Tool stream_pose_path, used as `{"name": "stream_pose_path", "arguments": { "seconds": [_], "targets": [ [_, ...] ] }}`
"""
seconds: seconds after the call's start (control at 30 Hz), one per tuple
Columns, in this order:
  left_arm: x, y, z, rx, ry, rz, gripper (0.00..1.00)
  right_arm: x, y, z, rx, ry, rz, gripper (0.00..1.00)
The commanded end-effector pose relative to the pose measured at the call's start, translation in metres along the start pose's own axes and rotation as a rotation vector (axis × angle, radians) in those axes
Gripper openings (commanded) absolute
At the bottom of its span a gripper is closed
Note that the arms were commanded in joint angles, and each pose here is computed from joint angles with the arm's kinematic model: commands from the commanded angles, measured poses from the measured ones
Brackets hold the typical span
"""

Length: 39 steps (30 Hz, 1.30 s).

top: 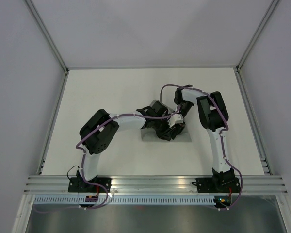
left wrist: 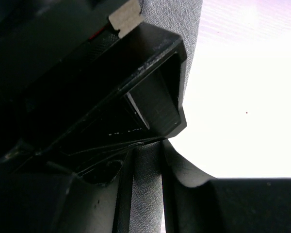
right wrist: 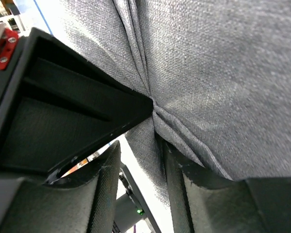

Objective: Fold the napkin, place the utensils inside, and roll it up
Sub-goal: Roll the napkin with the utensil

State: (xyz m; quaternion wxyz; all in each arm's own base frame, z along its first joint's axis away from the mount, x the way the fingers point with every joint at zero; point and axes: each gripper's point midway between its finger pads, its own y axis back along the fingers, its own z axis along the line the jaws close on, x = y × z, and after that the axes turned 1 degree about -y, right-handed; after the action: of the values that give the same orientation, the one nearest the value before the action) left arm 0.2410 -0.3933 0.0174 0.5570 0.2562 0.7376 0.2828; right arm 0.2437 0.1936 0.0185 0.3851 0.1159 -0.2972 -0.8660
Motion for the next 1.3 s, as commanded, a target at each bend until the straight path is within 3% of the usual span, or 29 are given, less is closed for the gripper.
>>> {"name": "stream_pose_path", "arguments": {
  "seconds": [0.0, 0.37, 0.6, 0.77, 0.93, 1.1, 1.27],
  "targets": [
    [0.079, -0.021, -0.018, 0.090, 0.152, 0.212, 0.02, -0.038, 0.021, -0.049, 0.220, 0.249, -0.107, 0.50],
    [0.081, -0.018, -0.012, 0.157, 0.238, 0.210, 0.02, -0.069, 0.099, -0.030, 0.269, 0.302, -0.461, 0.52],
    [0.081, -0.014, -0.012, 0.259, 0.337, 0.205, 0.02, -0.067, 0.140, -0.019, 0.513, 0.464, -0.648, 0.53],
    [0.087, -0.012, -0.010, 0.290, 0.389, 0.238, 0.02, -0.047, 0.132, -0.012, 0.601, 0.559, -0.685, 0.54],
    [0.086, -0.009, -0.008, 0.308, 0.418, 0.242, 0.02, -0.023, 0.099, -0.009, 0.645, 0.684, -0.631, 0.54],
    [0.090, -0.010, -0.008, 0.329, 0.448, 0.261, 0.02, -0.017, 0.082, 0.002, 0.816, 0.821, -0.598, 0.56],
    [0.089, -0.012, -0.007, 0.340, 0.464, 0.264, 0.02, -0.012, 0.051, 0.023, 0.832, 0.915, -0.550, 0.59]
  ]
}}
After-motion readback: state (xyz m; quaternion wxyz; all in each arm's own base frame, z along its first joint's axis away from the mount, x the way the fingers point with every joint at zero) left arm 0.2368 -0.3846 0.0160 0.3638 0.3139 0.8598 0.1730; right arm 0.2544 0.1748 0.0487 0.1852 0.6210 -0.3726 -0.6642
